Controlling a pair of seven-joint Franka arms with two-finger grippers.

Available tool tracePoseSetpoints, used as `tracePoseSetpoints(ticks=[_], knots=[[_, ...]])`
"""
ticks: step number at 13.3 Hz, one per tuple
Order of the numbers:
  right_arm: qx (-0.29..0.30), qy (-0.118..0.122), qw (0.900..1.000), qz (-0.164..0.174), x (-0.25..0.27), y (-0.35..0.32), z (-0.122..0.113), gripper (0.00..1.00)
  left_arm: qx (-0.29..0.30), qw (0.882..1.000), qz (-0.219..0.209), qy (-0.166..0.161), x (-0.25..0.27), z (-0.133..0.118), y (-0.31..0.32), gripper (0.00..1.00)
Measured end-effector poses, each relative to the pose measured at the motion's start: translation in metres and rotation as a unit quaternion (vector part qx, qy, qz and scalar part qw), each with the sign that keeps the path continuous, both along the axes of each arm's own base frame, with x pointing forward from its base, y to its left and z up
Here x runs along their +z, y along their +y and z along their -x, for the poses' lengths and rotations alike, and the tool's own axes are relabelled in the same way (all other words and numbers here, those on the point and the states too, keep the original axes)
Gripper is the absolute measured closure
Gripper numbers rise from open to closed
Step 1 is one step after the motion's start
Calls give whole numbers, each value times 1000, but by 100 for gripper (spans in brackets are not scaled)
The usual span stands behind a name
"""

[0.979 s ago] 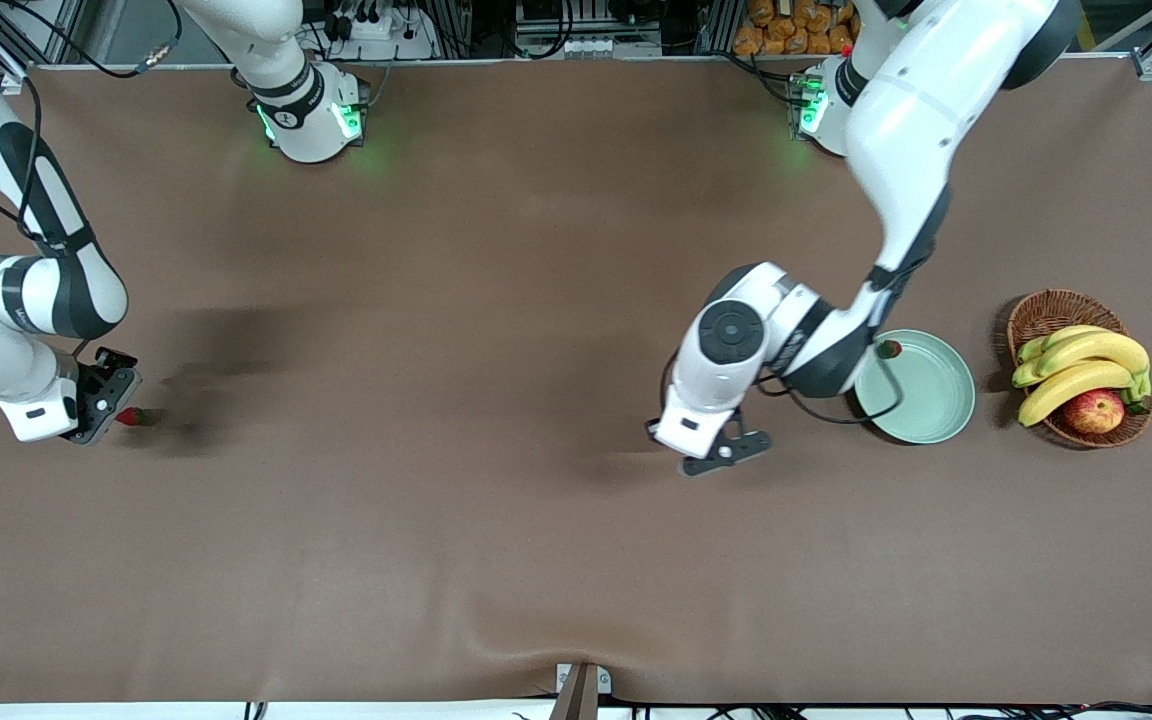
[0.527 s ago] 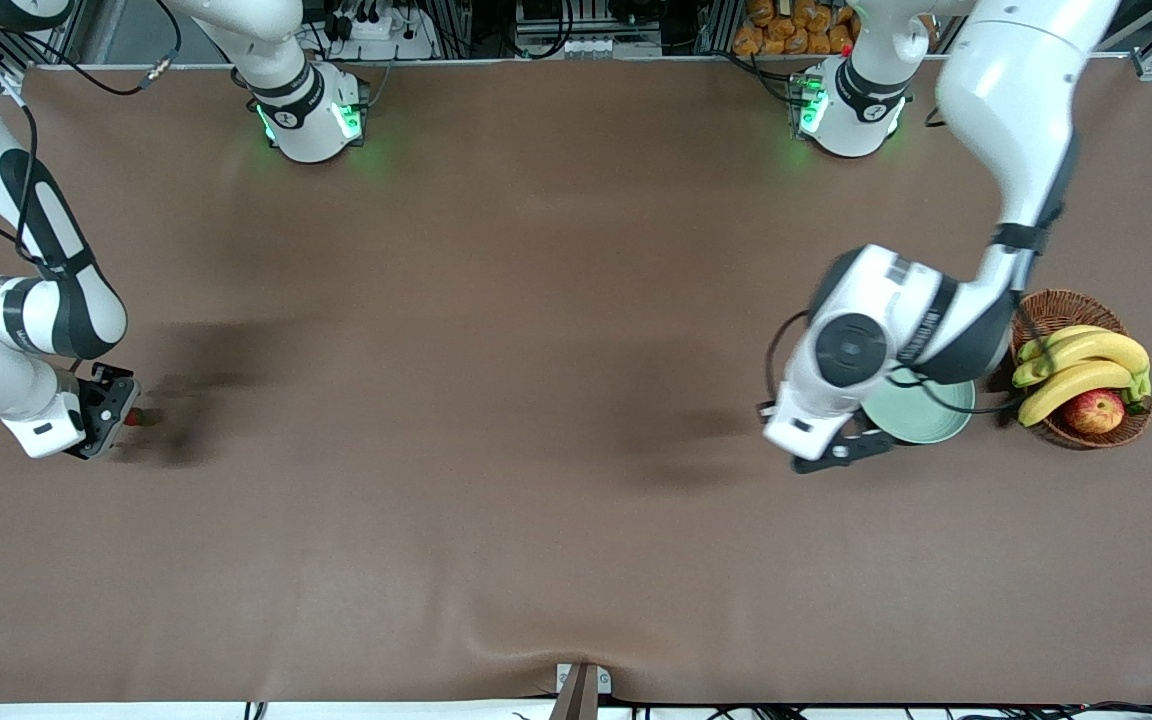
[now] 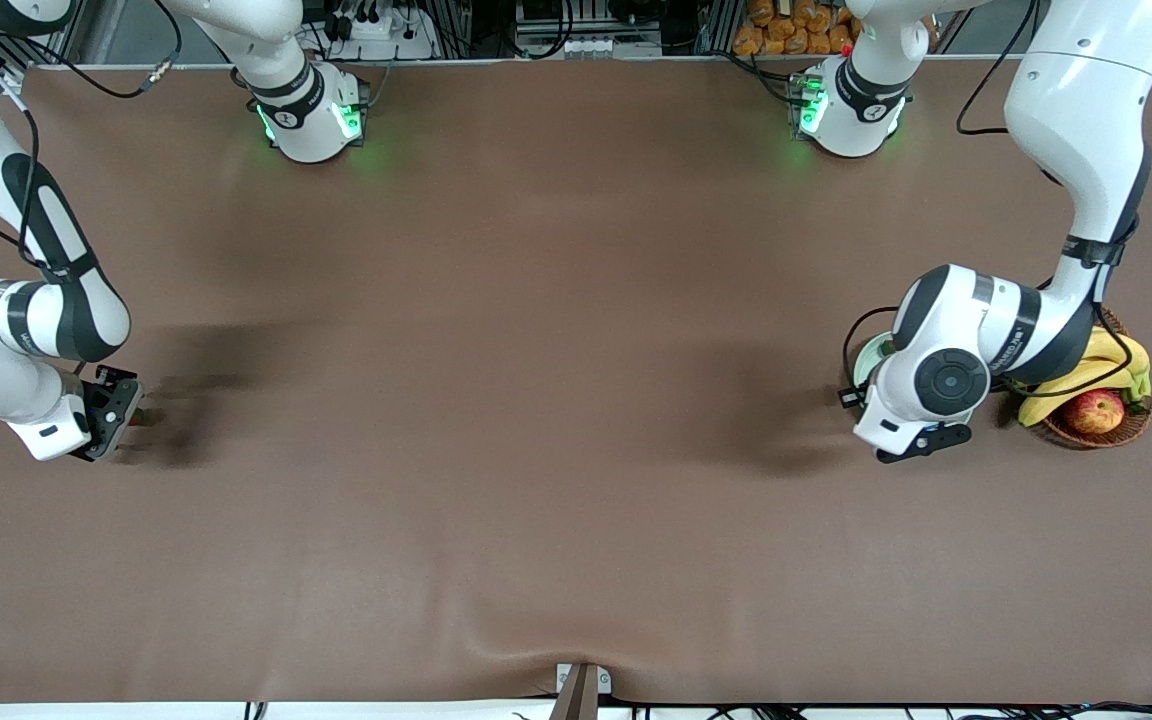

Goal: Collect all strawberries into plate
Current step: 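Place the strawberry on the green plate with the left gripper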

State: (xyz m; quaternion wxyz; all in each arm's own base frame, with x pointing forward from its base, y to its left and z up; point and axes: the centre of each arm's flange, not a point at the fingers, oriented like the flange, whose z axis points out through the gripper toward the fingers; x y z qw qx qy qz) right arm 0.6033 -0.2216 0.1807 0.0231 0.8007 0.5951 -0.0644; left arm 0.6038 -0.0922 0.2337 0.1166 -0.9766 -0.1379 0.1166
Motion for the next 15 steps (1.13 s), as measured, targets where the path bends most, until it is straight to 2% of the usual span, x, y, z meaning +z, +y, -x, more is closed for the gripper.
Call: tracePoseSetpoints(ticks=[1, 3, 5, 6, 7, 9, 12, 15], knots=[[0, 0, 1000, 0, 0, 0, 0, 20, 6, 1000, 4, -8, -3, 0, 9, 68], [1, 0, 1000, 0, 0, 1, 0, 25, 12, 1000, 14, -25, -13, 2, 22, 68], [1, 0, 1000, 0, 0, 1, 0, 51, 10, 999, 14, -31, -19, 4, 29, 68], [1, 0, 1000, -1, 0, 1, 0, 62, 10, 999, 15, -32, -19, 4, 30, 63], [1, 0, 1000, -1, 0, 1, -1, 67, 9, 999, 15, -33, -19, 4, 30, 53], [-3, -2, 1000, -4, 0, 1, -1, 67, 9, 999, 15, -37, -17, 3, 29, 30], [-10, -20, 999, -35, 5, 19, -11, 67, 8, 998, 12, -55, 3, -2, 31, 0], [-17, -45, 996, -76, 15, 72, -32, 67, -5, 996, 13, -85, 39, -7, 15, 0]])
